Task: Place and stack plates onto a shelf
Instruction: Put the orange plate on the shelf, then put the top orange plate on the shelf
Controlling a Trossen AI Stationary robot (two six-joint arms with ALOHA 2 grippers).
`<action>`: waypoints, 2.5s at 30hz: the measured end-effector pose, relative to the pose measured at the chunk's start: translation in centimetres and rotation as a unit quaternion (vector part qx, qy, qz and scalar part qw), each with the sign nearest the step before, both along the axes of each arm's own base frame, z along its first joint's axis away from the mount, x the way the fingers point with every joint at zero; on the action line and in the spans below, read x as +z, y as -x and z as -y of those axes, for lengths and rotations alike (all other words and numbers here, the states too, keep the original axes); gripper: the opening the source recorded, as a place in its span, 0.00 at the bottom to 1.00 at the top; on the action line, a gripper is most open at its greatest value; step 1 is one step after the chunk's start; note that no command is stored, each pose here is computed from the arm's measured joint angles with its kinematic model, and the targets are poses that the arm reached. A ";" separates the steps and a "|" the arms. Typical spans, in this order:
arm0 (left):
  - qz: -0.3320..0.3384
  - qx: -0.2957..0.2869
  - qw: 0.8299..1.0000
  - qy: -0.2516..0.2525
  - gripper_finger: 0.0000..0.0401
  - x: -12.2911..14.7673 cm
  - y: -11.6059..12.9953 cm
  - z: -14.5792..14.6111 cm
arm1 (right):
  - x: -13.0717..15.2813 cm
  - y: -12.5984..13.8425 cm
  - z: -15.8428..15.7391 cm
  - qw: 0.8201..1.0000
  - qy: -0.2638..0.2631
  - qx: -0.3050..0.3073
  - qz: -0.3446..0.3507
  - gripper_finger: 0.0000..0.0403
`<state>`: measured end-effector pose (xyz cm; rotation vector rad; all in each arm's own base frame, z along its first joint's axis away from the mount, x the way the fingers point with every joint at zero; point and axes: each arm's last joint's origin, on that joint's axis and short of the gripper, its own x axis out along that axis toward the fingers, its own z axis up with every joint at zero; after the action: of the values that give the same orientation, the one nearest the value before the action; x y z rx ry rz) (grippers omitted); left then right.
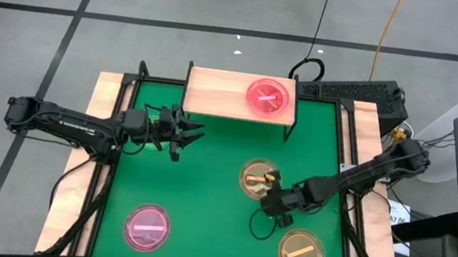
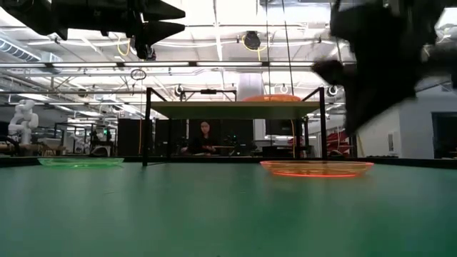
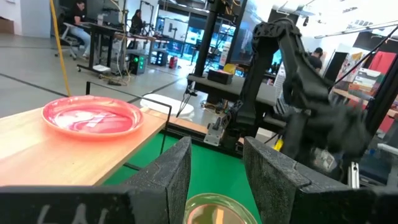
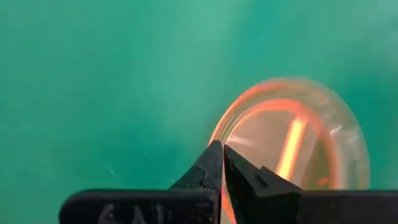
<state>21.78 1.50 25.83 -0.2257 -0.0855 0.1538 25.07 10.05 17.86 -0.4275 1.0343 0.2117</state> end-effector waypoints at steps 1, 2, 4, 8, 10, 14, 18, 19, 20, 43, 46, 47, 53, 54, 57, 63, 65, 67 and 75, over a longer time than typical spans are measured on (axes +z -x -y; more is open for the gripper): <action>0.001 0.000 1.000 0.000 0.38 0.0 0.0 0.0 | 1.0 0.0 0.0 1.000 -0.006 0.007 0.014 0.00; 0.001 0.000 1.000 0.001 0.38 0.0 0.0 0.0 | 2.0 0.0 0.1 0.999 -0.010 0.012 0.029 0.00; 0.001 0.000 1.000 0.001 0.38 0.0 0.0 0.0 | 4.1 0.0 0.3 0.997 -0.015 0.020 0.069 0.00; 0.003 0.000 1.000 0.005 0.38 0.0 0.0 0.0 | 7.6 0.7 1.6 0.990 -0.012 0.007 0.137 0.00; 0.002 0.000 1.000 0.007 0.38 0.0 0.0 0.0 | 8.0 1.1 2.1 0.990 -0.016 -0.005 0.141 0.00; 0.000 0.000 1.000 0.003 0.38 0.0 0.0 0.0 | 6.7 1.3 1.9 0.992 -0.043 0.000 0.119 0.01; 0.000 0.001 1.000 -0.001 0.38 0.0 0.0 0.0 | 3.1 0.9 0.6 0.996 -0.046 0.022 0.078 0.08; 0.000 0.001 1.000 0.000 0.38 0.0 0.0 0.0 | 2.0 0.7 0.2 0.997 -0.042 0.027 0.065 0.11; 0.000 0.001 1.000 0.000 0.38 0.0 0.0 0.0 | 1.1 0.5 -0.1 0.997 -0.039 0.032 0.051 0.15; -0.003 0.000 1.000 0.001 0.38 -0.1 0.0 0.0 | -5.4 -0.6 -0.2 0.994 0.101 -0.013 -0.041 0.03; -0.003 0.000 1.000 0.001 0.38 -0.1 0.0 0.0 | -5.1 -0.4 -0.1 0.994 0.101 -0.015 -0.038 0.01; -0.003 0.000 1.000 0.001 0.38 -0.1 0.0 0.0 | -4.9 -0.3 -0.1 0.994 0.103 -0.016 -0.036 0.01; -0.004 0.001 1.000 0.001 0.38 -0.1 0.0 0.0 | -1.9 -0.3 0.0 0.995 0.095 -0.021 0.019 0.00; -0.004 0.001 1.000 0.001 0.38 -0.1 0.0 0.0 | -1.4 -0.2 0.1 0.995 0.091 -0.020 0.029 0.00; -0.004 0.001 1.000 0.001 0.38 -0.1 0.0 0.0 | 0.8 0.0 0.2 0.994 0.082 -0.017 0.070 0.00; -0.004 0.016 1.000 0.001 0.38 -0.1 0.0 -0.1 | 5.3 -0.4 1.8 0.970 0.158 -0.026 0.183 0.00; -0.004 0.020 1.000 0.000 0.38 -0.1 0.0 -0.1 | 6.9 -1.1 2.9 0.958 0.184 -0.032 0.219 0.00; -0.004 0.020 1.000 0.000 0.38 -0.1 0.0 -0.1 | 8.2 -1.9 4.2 0.947 0.210 -0.037 0.240 0.00; 0.011 0.020 1.000 -0.002 0.38 0.2 0.0 -0.1 | 11.5 -6.1 11.5 0.935 0.250 -0.067 0.243 0.00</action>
<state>21.74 1.62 26.05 -0.2213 -0.1119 0.1913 31.19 -1.42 29.36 -0.8208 0.6120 -0.2814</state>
